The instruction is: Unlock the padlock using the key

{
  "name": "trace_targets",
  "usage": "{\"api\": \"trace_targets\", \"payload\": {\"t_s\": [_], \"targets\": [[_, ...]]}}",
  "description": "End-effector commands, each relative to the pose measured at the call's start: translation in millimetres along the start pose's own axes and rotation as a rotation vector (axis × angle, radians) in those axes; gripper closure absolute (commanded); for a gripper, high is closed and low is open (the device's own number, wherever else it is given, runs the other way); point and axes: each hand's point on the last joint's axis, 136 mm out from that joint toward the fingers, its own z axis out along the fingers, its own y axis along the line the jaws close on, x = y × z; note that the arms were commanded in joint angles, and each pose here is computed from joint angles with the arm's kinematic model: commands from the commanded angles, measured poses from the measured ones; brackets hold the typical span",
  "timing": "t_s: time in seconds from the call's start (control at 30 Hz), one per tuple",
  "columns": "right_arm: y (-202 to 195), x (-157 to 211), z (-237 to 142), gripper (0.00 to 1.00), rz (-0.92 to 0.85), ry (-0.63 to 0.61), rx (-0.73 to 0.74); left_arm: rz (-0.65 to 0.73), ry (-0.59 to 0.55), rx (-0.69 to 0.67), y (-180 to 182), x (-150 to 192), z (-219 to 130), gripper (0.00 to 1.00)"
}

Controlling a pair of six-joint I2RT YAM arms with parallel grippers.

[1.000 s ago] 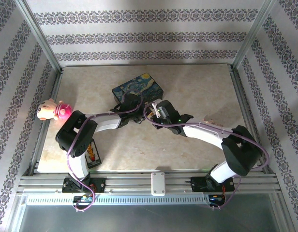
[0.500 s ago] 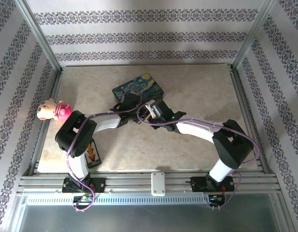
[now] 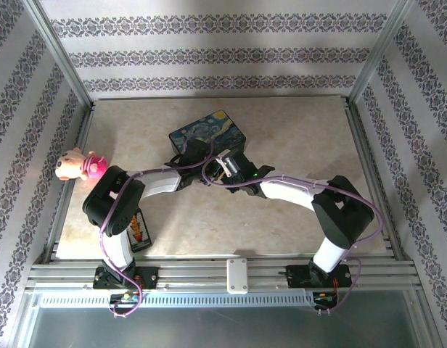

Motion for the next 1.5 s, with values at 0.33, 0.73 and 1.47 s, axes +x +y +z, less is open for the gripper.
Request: {"api": "trace_targets", "payload": {"t_s": [0.33,0.73,1.47], "targets": [[0.0,-16.4,15.2,0.85,-0.022,-0.035,0.052,-0.081,0.108,-0.082,24.9,19.2,2.6,0.98],[-4.2,-11.5,20.2,1.00,0.102,-0.049,-0.009,-0.074,0.113,-0.072,21.5,20.1,2.0,0.98],[-32.4,-18.0,14.3,1.00,0.618,-0.117,-0.357,-0.070,0.120,-0.068,21.7,20.6,3.6,0.98]]}}
